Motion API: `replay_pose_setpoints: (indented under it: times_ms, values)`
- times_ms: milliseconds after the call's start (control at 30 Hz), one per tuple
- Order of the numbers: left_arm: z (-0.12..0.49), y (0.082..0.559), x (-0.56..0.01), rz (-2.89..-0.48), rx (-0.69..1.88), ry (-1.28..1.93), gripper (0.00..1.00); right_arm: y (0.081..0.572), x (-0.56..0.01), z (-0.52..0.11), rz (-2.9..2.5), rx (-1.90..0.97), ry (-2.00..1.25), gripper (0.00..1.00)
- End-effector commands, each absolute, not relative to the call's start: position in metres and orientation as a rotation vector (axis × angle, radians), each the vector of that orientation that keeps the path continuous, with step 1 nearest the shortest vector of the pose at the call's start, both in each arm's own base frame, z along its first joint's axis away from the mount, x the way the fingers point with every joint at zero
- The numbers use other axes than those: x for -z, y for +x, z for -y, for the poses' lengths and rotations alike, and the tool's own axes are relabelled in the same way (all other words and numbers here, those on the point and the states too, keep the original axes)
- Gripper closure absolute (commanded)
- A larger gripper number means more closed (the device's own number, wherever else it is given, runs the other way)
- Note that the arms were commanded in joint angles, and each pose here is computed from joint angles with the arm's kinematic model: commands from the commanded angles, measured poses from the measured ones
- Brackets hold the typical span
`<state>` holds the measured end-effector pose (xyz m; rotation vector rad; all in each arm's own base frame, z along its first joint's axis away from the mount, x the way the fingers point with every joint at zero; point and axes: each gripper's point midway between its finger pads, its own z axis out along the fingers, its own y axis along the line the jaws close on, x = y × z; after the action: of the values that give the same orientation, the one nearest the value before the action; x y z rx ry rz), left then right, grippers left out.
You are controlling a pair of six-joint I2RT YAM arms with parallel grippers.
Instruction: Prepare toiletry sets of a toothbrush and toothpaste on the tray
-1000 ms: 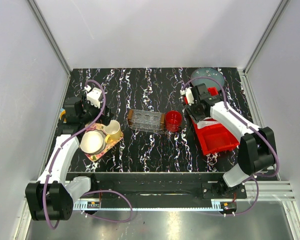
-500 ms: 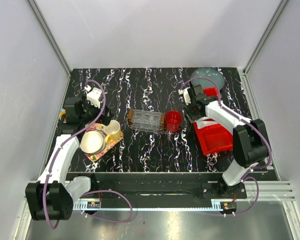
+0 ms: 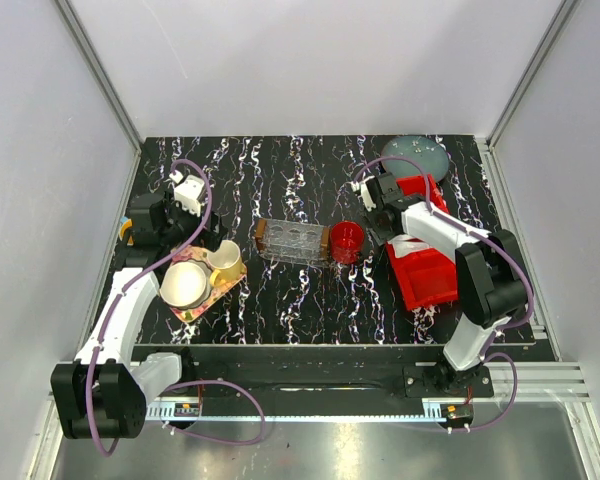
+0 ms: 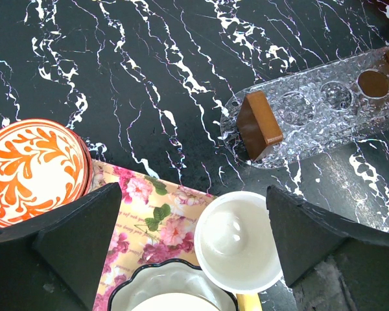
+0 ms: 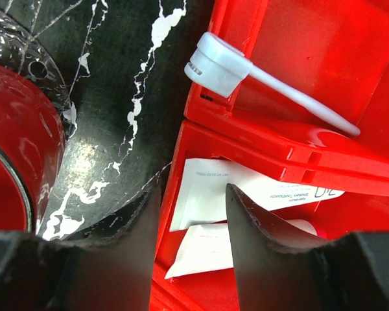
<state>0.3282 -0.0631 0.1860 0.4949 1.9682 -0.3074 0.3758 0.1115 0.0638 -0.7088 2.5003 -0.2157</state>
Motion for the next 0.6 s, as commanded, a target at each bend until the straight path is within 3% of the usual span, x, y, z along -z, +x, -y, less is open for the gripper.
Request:
replay_pose_setpoints:
  times_ms: [0,567]
  values:
    - [0.065,0.336,-0.195,-1.914,0.302,0.506,0.01,0.395,-0.078,-0.114,-2.422,0.273,-0.676,0.51]
    - [0.066,0.334,-0.191,-1.919,0.303,0.514,0.01,0.395,-0.068,-0.114,-2.422,0.328,-0.681,0.56]
